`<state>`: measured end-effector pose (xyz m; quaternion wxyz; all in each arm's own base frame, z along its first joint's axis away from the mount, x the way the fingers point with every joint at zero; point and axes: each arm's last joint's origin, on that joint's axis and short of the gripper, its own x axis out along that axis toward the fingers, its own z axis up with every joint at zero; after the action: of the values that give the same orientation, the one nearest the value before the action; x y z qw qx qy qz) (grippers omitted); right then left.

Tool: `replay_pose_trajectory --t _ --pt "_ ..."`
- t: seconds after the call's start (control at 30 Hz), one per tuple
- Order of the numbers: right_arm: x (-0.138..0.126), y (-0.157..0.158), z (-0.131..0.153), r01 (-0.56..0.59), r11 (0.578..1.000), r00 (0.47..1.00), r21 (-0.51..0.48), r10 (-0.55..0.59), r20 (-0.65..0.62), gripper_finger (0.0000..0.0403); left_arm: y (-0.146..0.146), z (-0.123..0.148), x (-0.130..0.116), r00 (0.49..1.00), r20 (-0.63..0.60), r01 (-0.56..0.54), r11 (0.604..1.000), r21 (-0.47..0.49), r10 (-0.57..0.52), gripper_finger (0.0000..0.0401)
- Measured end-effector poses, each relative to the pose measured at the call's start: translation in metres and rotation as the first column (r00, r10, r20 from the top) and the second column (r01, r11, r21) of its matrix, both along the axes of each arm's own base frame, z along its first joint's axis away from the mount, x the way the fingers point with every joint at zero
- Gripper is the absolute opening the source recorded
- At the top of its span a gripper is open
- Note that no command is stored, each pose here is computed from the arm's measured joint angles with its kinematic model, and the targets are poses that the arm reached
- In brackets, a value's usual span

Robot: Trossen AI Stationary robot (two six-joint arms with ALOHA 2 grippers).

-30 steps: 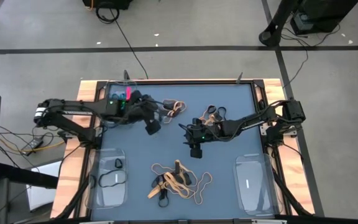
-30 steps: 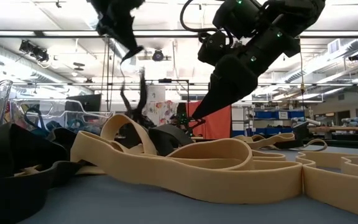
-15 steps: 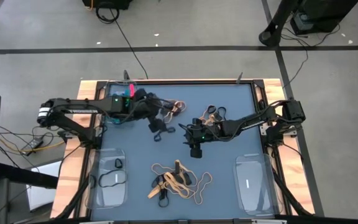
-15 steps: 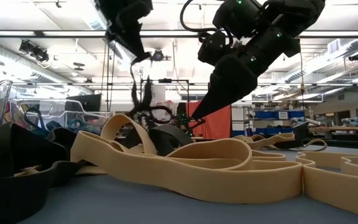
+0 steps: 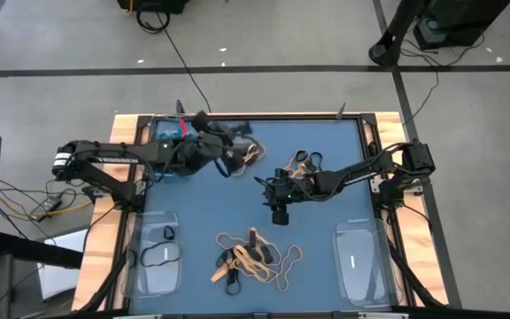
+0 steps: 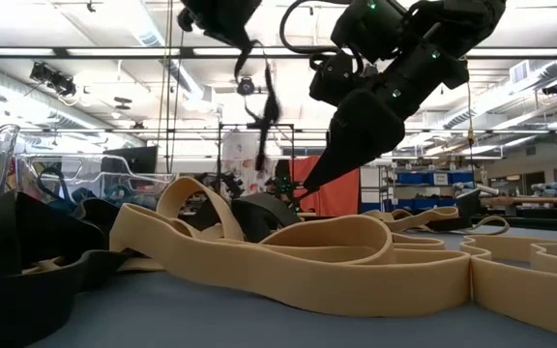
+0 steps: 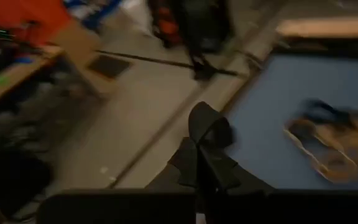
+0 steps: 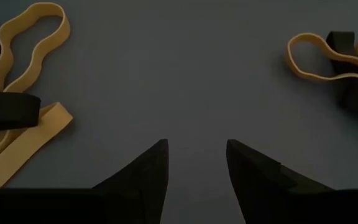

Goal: Sort rubber bands into baskets
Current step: Put the black rubber band into the bottom left transparent bin

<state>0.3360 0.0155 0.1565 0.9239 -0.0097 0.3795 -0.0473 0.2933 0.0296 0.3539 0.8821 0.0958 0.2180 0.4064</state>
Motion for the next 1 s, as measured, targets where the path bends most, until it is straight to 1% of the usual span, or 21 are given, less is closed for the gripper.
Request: replay_pose_trajectory --t 0.03,0.1,0.17,0.23,0.27,0.3,0.37,0.5,0.6,0.63,0.7,0.73,0.83,0.87,0.93,1.0 --pt "0.0 0.0 0.0 0.0 1.0 1.0 0.0 0.0 -0.001 0.0174 0.0 0.003 -0.002 1.0 0.014 -0.008 1.0 0.007 0.008 0.0004" --pt "0.0 0.0 0.0 0.0 1.0 1.0 0.001 0.0 -0.001 0.0174 0.004 0.001 -0.003 0.999 0.031 -0.007 1.0 -0.024 0.008 0.0004" --pt "0.0 0.0 0.0 -0.004 1.0 1.0 0.001 0.004 -0.001 0.0174 0.01 -0.019 0.001 1.0 0.003 0.016 0.994 -0.112 -0.016 0.0004" --pt "0.0 0.0 0.0 -0.007 1.0 1.0 -0.001 0.007 -0.002 0.0174 0.016 -0.045 0.004 0.998 -0.052 0.015 0.979 -0.204 -0.026 0.0004" --pt "0.0 0.0 0.0 -0.006 1.0 1.0 0.0 0.006 -0.003 0.0174 0.017 -0.053 0.003 0.996 -0.08 0.011 0.975 -0.22 -0.029 0.0003" --pt "0.0 0.0 0.0 -0.005 1.0 1.0 0.001 0.005 -0.004 0.0174 0.018 -0.055 0.002 0.996 -0.08 0.008 0.975 -0.224 -0.027 0.0003" --pt "0.0 0.0 0.0 -0.004 1.0 1.0 0.003 0.004 -0.007 0.0174 0.018 -0.046 0.003 1.0 -0.018 0.018 0.976 -0.218 -0.022 0.0003" --pt "0.0 0.0 0.0 -0.003 1.0 1.0 0.001 0.003 -0.006 0.0174 0.016 -0.034 0.001 0.998 -0.035 0.046 0.979 -0.2 -0.054 0.0003" --pt "-0.001 0.0 -0.001 -0.001 1.0 1.0 0.0 0.001 -0.008 0.0174 0.007 -0.016 -0.008 0.992 -0.059 0.096 0.968 -0.231 -0.113 0.0003" --pt "-0.001 0.0 -0.001 -0.001 1.0 1.0 0.0 0.001 -0.011 0.0174 0.004 -0.011 -0.014 0.988 -0.078 0.108 0.961 -0.255 -0.132 0.0003" --pt "-0.001 0.0 -0.001 -0.001 1.0 1.0 -0.002 0.001 -0.018 0.0174 -0.003 -0.012 -0.024 0.976 -0.157 0.098 0.944 -0.314 -0.153 0.0003" --pt "-0.001 0.0 -0.001 -0.001 1.0 1.0 -0.002 0.001 -0.02 0.0174 -0.007 -0.01 -0.029 0.971 -0.171 0.099 0.934 -0.343 -0.165 0.0003" --pt "-0.001 0.0 -0.001 0.0 1.0 1.0 -0.003 0.0 -0.021 0.0174 -0.019 -0.001 -0.047 0.95 -0.238 0.083 0.899 -0.43 -0.202 0.0003" --pt "-0.002 0.0 -0.002 0.0 1.0 1.0 -0.003 0.0 -0.023 0.0174 -0.024 0.004 -0.053 0.943 -0.248 0.085 0.881 -0.465 -0.222 0.0002" --pt "-0.001 -0.001 -0.001 0.002 1.0 1.0 -0.001 -0.002 -0.019 0.0174 -0.033 0.003 -0.067 0.918 -0.318 0.032 0.843 -0.537 -0.237 0.0002" --pt "-0.001 -0.001 -0.001 0.003 1.0 1.0 -0.001 -0.003 -0.018 0.0174 -0.044 0.0 -0.077 0.894 -0.38 -0.032 0.811 -0.584 -0.238 0.0002"
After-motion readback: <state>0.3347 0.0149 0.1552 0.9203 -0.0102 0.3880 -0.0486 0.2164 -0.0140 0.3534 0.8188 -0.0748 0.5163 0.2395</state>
